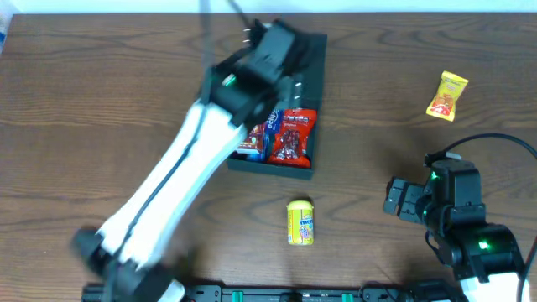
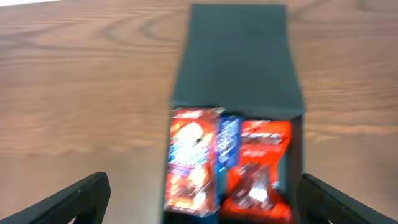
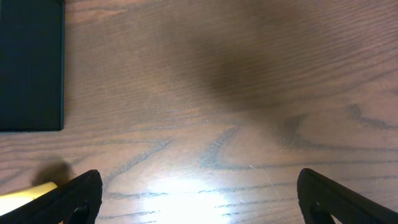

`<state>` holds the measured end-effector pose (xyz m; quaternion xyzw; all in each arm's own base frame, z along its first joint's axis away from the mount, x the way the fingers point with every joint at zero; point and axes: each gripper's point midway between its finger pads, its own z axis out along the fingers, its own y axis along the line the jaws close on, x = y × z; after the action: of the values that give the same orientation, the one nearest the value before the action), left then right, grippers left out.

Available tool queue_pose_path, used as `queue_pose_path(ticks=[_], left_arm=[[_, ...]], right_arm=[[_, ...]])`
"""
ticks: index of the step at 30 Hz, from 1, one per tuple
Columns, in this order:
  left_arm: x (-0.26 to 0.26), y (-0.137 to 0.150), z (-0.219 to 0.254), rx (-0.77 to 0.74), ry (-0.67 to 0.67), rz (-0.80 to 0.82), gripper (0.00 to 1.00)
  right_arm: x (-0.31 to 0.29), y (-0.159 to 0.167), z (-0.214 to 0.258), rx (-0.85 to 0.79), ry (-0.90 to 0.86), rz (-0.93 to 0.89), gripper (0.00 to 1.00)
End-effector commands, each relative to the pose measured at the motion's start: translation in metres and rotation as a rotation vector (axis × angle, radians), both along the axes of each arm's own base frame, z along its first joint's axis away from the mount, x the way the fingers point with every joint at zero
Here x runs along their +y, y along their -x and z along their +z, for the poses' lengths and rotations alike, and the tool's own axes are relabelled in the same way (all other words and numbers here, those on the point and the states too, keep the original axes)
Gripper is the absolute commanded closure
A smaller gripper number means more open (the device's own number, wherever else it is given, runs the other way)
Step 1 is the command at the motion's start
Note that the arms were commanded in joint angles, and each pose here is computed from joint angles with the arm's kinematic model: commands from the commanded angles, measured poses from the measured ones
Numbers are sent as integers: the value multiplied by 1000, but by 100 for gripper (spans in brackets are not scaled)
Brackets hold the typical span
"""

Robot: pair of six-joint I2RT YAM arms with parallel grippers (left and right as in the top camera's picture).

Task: Pack container
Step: 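Open the left gripper and retract the left arm to rest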

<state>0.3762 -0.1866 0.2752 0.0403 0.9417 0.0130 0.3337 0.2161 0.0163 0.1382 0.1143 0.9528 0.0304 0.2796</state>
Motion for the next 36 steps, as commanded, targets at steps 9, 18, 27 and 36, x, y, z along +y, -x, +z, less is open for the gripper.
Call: queue_pose_path(ticks=[9, 18, 27, 36], left_arm=[[120, 124, -40, -62, -109, 113, 4], [173, 188, -109, -116, -25, 219, 4], [177, 196, -129, -107, -28, 217, 4], [178, 198, -130, -97, -35, 215, 4]], right_arm=[[-2, 0, 1, -4, 10, 0, 1], [-2, 0, 1, -4, 10, 0, 1], [-2, 0, 1, -4, 10, 0, 1], [-2, 0, 1, -4, 10, 0, 1]])
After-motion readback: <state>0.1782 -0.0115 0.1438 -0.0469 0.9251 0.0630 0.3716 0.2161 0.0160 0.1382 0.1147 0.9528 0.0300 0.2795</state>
